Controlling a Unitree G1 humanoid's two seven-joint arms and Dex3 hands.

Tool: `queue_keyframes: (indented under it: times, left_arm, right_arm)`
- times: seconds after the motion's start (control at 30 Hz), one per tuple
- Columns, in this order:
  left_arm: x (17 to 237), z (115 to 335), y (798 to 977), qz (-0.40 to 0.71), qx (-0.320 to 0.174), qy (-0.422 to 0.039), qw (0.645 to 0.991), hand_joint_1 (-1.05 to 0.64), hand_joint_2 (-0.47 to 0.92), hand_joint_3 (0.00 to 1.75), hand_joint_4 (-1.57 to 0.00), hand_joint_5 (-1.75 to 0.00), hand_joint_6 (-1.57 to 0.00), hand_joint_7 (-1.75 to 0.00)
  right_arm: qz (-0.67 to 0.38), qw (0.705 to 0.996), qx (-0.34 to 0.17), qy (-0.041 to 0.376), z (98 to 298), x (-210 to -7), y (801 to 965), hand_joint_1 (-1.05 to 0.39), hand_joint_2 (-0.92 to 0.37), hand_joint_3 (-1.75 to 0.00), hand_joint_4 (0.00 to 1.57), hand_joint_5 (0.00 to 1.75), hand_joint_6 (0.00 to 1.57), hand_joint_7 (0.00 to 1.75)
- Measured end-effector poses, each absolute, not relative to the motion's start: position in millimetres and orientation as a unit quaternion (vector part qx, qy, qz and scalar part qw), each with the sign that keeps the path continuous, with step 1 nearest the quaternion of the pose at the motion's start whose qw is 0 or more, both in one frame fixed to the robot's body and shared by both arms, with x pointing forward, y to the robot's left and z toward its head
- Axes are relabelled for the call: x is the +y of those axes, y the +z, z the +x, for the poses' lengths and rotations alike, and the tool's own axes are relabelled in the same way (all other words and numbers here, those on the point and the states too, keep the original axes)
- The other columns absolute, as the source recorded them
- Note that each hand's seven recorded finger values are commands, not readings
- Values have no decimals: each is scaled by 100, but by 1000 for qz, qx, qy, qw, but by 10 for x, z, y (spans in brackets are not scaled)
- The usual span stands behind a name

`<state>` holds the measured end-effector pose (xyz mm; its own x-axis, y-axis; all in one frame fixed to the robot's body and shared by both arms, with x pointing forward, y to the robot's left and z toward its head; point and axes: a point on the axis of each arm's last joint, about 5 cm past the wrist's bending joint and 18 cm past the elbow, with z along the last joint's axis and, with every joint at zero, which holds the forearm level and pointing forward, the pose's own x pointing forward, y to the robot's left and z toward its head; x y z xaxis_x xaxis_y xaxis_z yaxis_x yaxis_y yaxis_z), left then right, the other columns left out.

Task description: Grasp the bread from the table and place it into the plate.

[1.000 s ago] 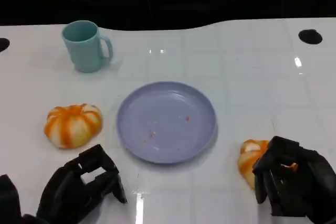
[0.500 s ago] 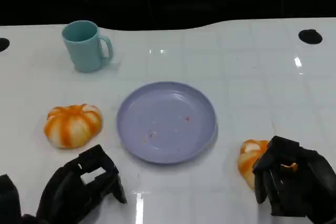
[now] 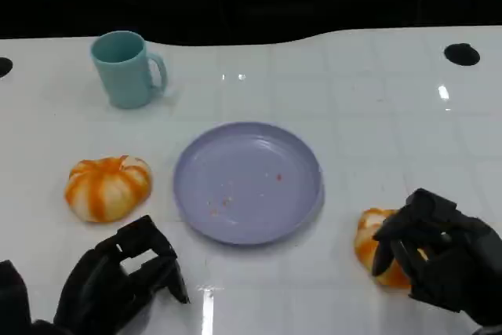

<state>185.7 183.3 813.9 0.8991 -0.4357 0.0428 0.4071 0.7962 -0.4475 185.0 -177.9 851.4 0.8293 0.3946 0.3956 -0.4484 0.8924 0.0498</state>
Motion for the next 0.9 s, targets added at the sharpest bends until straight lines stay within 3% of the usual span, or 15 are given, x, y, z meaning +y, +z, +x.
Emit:
queue_keyframes:
  times: [0.17, 0.33, 0.47, 0.57, 0.77, 0.9]
  left_arm:
    - [1835, 1857, 8140, -227, 31, -223, 948, -63, 92, 11, -69, -175, -64, -145]
    - [1834, 1856, 8138, -227, 32, -223, 948, -63, 92, 11, -70, -175, -64, -147]
    - [1834, 1853, 8128, -228, 34, -222, 947, -63, 92, 10, -70, -175, -64, -147]
    - [1833, 1850, 8119, -229, 36, -221, 947, -63, 92, 10, -70, -175, -64, -147]
    - [1834, 1852, 8120, -229, 35, -221, 947, -63, 92, 10, -70, -175, -64, -148]
    - [1834, 1852, 8118, -227, 32, -225, 947, -64, 92, 11, -70, -175, -64, -149]
  right_arm:
    - [47, 948, -220, 225, 1862, -1805, 8542, -45, -92, -31, 33, 143, 31, 127]
    - [-27, 941, -244, 233, 1861, -1862, 8614, -49, -91, -31, 8, 140, 5, 131]
    - [-119, 931, -251, 238, 1867, -1941, 8691, -49, -90, -26, 0, 120, 0, 111]
    - [-173, 921, -259, 236, 1859, -1969, 8725, -47, -88, -19, 0, 91, 0, 90]
    - [-283, 892, -276, 218, 1838, -2027, 8879, -48, -87, -6, 0, 52, 0, 57]
    - [-341, 877, -261, 214, 1788, -2051, 8949, -49, -84, -2, 0, 39, 0, 43]
